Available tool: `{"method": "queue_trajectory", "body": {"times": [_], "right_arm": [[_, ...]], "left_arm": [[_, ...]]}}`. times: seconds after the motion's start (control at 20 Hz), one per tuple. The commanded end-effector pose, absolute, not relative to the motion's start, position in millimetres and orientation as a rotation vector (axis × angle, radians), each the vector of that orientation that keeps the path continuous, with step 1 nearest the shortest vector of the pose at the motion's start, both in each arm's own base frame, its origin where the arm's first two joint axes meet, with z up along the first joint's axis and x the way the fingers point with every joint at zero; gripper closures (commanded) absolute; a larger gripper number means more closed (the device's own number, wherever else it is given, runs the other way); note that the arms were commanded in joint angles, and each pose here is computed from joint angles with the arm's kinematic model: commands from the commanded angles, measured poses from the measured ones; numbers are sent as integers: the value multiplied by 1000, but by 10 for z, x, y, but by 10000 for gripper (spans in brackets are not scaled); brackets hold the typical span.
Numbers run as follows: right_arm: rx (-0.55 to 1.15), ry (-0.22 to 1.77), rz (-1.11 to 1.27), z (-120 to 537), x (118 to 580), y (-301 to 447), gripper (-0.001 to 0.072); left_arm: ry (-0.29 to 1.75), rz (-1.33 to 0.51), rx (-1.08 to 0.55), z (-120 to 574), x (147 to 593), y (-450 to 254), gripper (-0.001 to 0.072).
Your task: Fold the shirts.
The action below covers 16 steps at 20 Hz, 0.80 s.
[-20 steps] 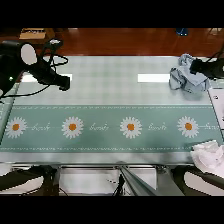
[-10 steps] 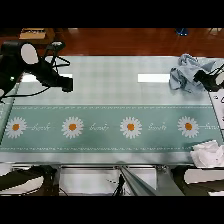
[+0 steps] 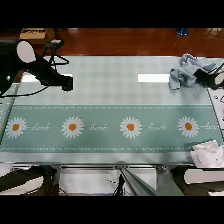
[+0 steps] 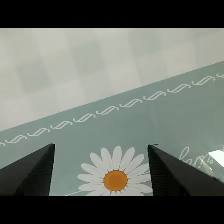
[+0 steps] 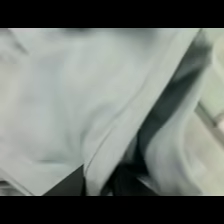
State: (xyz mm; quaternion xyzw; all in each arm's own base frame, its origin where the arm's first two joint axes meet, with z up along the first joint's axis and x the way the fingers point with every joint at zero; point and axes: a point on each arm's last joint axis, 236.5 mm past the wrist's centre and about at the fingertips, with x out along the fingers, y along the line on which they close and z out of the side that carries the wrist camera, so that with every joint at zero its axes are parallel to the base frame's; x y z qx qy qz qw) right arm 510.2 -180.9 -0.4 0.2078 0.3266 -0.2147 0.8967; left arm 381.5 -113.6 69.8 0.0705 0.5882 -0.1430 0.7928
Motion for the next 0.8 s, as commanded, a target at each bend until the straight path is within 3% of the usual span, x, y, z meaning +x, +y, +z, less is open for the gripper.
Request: {"method": "queue_trajectory", "body": {"times": [0.0,0.2,0.4,0.6,0.75], "right_arm": [[248,432,-334,1402,5042,-1550,679],[182,90,-186,3167,4368,-787,679],[271,-123,41,4150,3443,30,679],[389,-103,285,4310,2919,688,679],[314,185,407,3654,2903,1185,679]], "left_arm": [[1173,-319,148,1190,3833,-1151,2],[920,-331,131,2378,3718,-1131,2],[642,-341,111,3472,3208,-1015,2],[573,-337,95,3755,2705,-889,2],[650,-328,74,3631,2518,-842,2]]}}
